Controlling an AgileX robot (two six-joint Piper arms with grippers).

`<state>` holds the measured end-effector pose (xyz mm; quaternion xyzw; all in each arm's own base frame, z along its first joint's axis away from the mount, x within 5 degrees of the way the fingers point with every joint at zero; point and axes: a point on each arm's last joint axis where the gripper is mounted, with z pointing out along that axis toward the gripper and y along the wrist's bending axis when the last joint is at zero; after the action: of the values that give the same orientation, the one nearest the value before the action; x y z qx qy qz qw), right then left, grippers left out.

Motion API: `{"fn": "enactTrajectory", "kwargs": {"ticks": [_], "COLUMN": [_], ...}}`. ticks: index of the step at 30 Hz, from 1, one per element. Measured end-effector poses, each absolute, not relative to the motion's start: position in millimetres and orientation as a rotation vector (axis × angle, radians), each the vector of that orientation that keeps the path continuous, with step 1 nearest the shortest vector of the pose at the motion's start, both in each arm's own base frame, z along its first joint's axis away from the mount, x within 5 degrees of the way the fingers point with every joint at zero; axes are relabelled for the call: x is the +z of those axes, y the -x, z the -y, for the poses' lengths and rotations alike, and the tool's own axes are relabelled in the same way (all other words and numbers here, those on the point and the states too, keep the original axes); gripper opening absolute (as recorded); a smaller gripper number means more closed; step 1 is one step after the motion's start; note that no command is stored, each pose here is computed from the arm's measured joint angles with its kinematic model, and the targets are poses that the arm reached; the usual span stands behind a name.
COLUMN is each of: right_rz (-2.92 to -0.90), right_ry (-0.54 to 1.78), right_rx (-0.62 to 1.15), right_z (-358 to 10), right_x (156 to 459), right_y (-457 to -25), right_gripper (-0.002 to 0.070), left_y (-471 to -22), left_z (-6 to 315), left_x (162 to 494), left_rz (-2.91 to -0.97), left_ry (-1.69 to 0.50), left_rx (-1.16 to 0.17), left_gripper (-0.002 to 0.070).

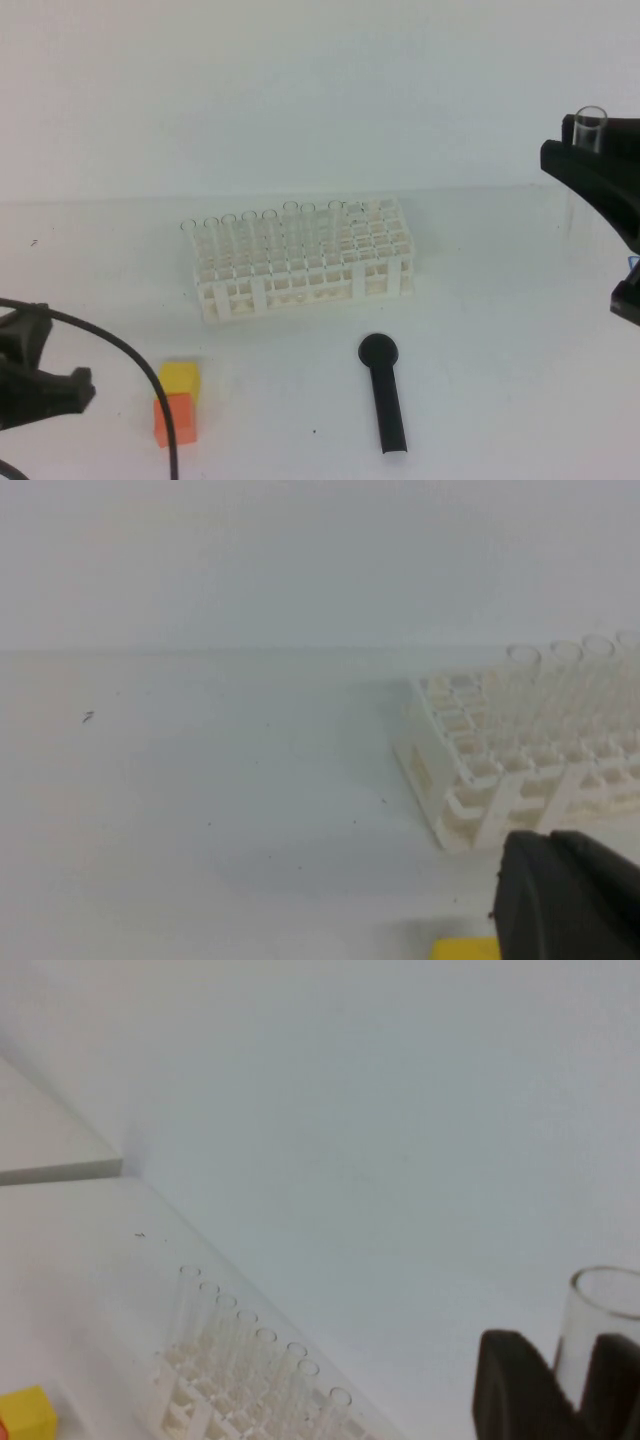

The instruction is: Place the test tubes

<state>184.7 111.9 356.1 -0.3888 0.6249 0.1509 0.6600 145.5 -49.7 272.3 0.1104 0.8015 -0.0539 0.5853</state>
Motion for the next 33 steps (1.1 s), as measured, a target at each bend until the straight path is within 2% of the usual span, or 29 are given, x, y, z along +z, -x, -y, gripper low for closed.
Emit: {"fn": "enactTrajectory", "kwargs": {"ticks": [6,11,23,31,32,33], "right_rz": [-1.412,-1.411,-1.412,-1.412,-1.412,-1.412], "right_ry": [0.882,0.883,0.884,0.882,0.882,0.882], "right_rx": [0.342,0.343,0.343,0.344,0.344,0.344], "right_z": [-112.0,-112.1,-112.1,-112.1,-112.1,-112.1], "right_x": [356.3,356.3,355.8,355.9,355.9,355.9], "right_y": [-184.5,-184.4,-184.4,-184.4,-184.4,-184.4], "right_gripper": [0.0123,0.0123,0.0123,0.0123,0.0123,0.0123], "left_y": [-142.8,-132.5,-137.8,-138.1,-137.3,-138.1], "left_z": [62.8,81.0,71.7,71.3,72.4,71.2], "left_x": [268.6,266.6,265.2,265.3,264.7,265.3], "left_rz": [-1.836,-1.720,-1.765,-1.767,-1.779,-1.767], "left_ry": [-0.418,-0.745,-0.660,-0.649,-0.631,-0.651], "left_rx": [-0.215,-0.294,-0.193,-0.192,-0.228,-0.191], "left_gripper": [-0.0001,-0.0001,-0.0001,-0.0001,-0.0001,-0.0001]}}
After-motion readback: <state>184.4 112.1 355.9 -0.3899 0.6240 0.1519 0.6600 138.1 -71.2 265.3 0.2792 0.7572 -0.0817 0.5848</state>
